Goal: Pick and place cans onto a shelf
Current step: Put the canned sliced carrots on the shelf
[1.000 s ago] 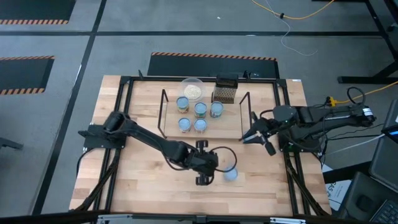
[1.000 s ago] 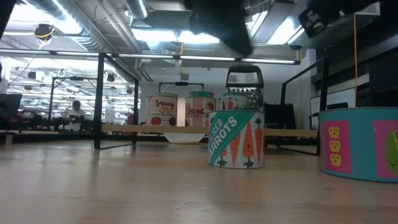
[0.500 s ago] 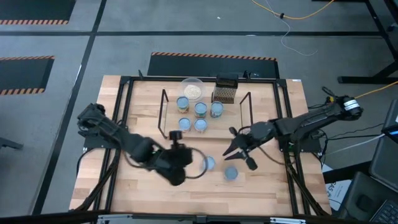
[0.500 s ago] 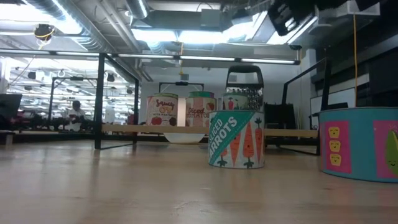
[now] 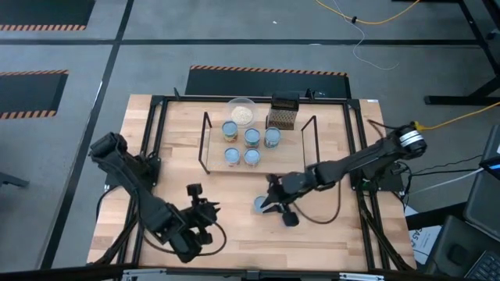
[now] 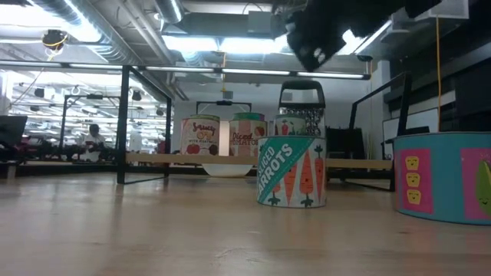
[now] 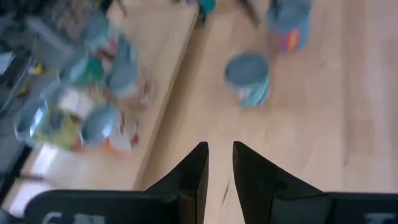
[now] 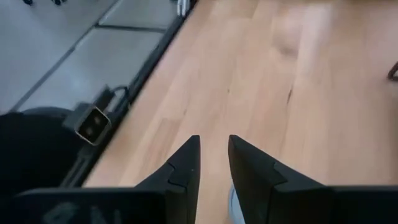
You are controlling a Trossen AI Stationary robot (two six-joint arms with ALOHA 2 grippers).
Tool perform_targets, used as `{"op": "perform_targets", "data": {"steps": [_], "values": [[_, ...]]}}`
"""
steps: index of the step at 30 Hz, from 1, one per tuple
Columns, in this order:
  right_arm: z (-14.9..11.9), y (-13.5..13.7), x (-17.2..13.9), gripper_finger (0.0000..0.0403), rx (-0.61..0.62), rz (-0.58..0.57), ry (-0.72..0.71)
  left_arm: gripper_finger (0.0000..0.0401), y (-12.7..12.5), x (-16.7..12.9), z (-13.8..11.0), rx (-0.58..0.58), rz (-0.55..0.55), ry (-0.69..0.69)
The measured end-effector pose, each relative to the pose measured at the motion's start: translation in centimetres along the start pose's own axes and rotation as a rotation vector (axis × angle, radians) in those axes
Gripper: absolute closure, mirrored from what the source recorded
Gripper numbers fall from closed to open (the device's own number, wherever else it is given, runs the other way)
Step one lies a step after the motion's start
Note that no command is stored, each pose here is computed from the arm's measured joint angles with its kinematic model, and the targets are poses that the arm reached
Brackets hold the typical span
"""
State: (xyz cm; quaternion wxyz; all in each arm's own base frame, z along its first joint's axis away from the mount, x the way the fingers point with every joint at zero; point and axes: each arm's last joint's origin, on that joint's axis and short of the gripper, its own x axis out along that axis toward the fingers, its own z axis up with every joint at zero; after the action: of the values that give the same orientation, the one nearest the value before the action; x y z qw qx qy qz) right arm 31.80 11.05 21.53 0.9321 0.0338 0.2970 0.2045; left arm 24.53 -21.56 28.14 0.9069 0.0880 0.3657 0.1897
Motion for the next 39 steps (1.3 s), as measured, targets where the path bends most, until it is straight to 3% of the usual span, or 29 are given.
{"op": "perform_targets", "data": {"steps": [7,11,17,29,39], "values": [[-1.5,-0.1,3.8,0.0315,0.008,0.003,0.102,0.0335,-0.9,3.8,-4.6,-0.079,0.006,0.030],[-2.7,-0.5,5.3,0.0315,0.016,-0.008,0.155,0.0335,-1.0,5.2,-5.7,-0.117,-0.019,0.040],[-3.3,-0.8,5.8,0.0315,0.014,-0.084,0.177,0.0335,-0.9,6.0,-5.7,-0.148,-0.027,0.042],[-3.2,-0.4,5.8,0.0315,0.008,-0.077,0.179,0.0335,-0.8,6.1,-5.6,-0.156,-0.028,0.039],[-1.7,0.0,5.7,0.0315,0.003,-0.108,0.192,0.0335,-0.9,6.1,-5.5,-0.162,-0.032,0.035]]}}
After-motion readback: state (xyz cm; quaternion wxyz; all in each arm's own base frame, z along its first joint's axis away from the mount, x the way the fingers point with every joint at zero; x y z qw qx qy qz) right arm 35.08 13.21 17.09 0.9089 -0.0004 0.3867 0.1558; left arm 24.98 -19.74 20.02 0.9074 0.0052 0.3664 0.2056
